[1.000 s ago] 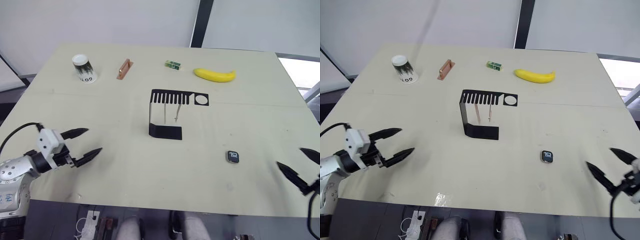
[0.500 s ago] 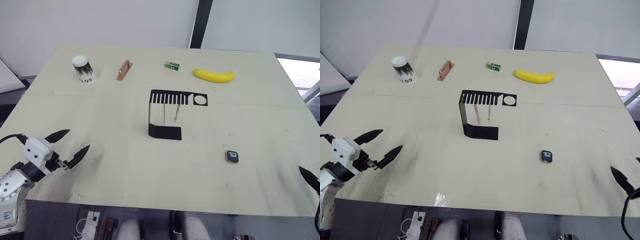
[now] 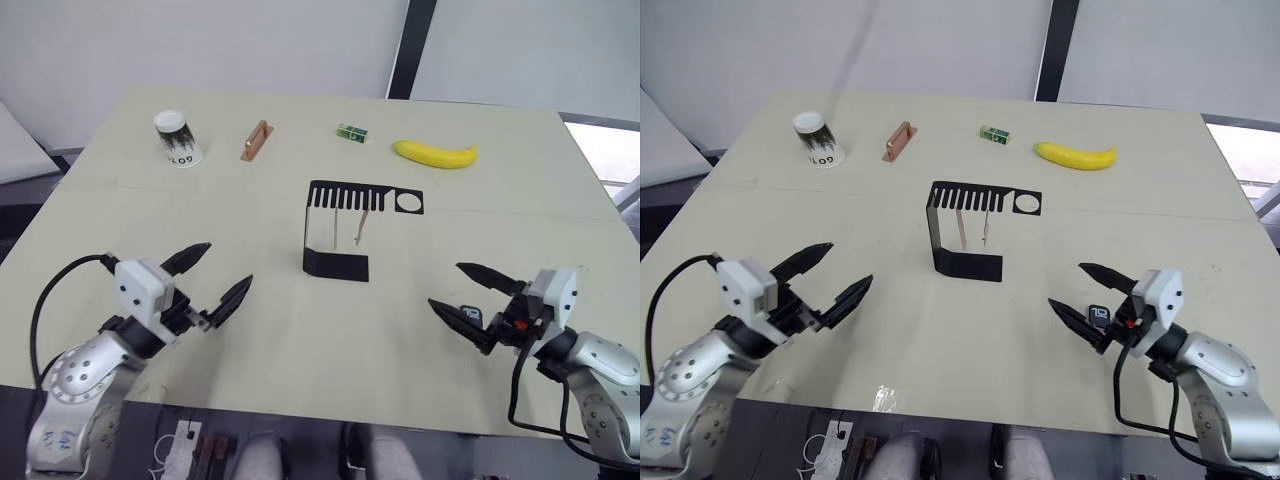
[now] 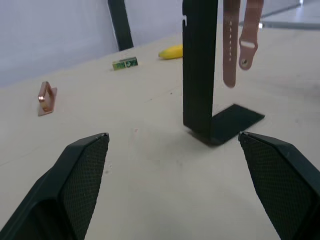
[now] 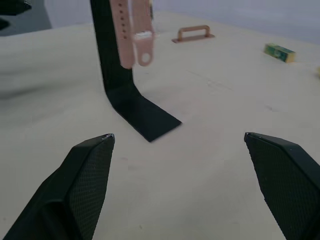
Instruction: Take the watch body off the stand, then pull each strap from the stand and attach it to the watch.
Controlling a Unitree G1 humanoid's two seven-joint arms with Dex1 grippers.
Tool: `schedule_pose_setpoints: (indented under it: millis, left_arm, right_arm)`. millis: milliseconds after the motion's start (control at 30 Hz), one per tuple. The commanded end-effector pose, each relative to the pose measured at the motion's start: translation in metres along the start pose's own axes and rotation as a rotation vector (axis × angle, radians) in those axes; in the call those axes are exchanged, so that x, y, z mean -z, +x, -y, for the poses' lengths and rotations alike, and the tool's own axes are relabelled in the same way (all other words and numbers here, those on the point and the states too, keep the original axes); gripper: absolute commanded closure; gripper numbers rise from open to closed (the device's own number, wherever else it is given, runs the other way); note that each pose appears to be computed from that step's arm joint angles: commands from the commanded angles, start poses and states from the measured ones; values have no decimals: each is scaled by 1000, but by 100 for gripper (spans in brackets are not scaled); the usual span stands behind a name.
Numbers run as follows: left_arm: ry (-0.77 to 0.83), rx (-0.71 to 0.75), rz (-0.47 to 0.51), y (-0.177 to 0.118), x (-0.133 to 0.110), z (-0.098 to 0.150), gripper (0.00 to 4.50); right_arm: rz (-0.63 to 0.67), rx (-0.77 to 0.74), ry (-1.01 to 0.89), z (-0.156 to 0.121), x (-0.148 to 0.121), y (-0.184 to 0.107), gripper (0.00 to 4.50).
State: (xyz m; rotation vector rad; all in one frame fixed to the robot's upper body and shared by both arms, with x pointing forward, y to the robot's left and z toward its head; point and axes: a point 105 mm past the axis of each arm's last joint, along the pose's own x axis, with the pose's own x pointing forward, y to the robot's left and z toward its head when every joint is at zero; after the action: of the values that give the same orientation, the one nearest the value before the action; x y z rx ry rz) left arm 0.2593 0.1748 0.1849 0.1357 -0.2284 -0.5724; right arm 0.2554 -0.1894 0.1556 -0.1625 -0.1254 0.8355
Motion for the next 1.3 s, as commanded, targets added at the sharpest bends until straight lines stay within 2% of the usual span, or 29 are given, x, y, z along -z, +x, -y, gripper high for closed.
schedule_pose_setpoints:
  millis: [33,167,300,367,667,767,933,1300]
  left_arm:
    - [12,-52,45,21,-17,14,0]
    - [3,-126,22,45,-7,22,0]
    - [-8,-89,17,69,2,48,0]
    - [-6,-96,21,76,5,54,0]
    - [-9,-227,27,101,20,47,0]
    - [-15,-223,31,109,21,49,0]
    - [-6,-296,23,111,21,40,0]
    - [16,-274,38,105,21,42,0]
  right_arm:
    - [61,-46,-66,-10,-14,8,10]
    - [93,-67,-93,-17,-17,14,10]
    - [97,-76,-65,-19,-16,16,10]
    - [98,-76,-60,-19,-17,16,10]
    - [82,-91,-64,-24,-20,14,10]
    - [73,-88,-68,-22,-23,11,10]
    - [52,-84,-68,-23,-23,8,10]
    - [43,-80,-50,-29,-17,9,10]
